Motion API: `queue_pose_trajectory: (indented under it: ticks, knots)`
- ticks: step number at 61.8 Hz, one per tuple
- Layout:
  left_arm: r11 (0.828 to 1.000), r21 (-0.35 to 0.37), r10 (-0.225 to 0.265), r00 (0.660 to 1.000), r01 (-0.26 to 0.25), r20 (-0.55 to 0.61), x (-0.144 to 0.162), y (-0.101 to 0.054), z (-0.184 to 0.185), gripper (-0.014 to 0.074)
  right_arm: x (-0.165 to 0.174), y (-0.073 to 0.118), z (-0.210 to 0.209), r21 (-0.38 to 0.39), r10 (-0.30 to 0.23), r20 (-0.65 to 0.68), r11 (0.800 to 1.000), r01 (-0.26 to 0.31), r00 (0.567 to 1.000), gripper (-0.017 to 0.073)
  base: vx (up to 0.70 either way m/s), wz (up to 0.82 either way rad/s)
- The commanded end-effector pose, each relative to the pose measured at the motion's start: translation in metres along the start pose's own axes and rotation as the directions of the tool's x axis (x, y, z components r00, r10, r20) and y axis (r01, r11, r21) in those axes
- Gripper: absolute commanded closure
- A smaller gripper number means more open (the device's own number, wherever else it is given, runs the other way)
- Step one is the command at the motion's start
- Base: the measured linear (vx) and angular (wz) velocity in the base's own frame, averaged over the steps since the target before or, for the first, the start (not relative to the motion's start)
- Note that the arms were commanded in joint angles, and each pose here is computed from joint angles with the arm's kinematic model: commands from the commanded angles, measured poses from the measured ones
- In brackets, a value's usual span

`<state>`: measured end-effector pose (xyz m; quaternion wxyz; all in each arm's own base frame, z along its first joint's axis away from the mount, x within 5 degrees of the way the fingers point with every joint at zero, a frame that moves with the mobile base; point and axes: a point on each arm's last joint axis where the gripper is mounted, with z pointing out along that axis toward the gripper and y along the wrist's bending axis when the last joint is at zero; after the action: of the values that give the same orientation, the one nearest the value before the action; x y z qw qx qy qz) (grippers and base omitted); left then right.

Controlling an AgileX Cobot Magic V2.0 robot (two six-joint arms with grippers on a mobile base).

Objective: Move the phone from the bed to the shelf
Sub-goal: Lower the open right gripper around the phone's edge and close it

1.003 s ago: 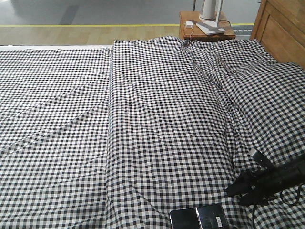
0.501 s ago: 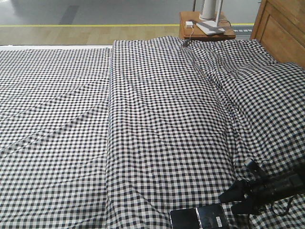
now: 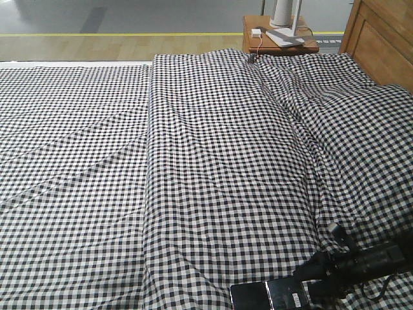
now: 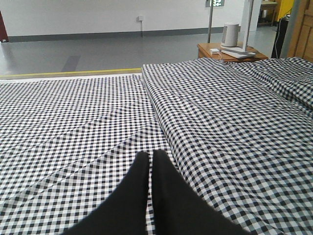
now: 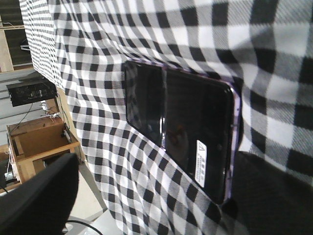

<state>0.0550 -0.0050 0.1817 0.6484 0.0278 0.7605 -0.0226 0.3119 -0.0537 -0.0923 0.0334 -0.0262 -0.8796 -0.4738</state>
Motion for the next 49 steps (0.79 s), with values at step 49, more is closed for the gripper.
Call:
queue_pose_trajectory:
  ticks: [49]
  knots:
    - [1.0,-0.008,-0.013,0.997,0.014,0.074,-0.006,0.001,0.0,0.0593,-0.008,0.027,0.042,-0.077,-0.121,-0.04,0.99,0.117,0.992,-0.0032,0.0,0.0]
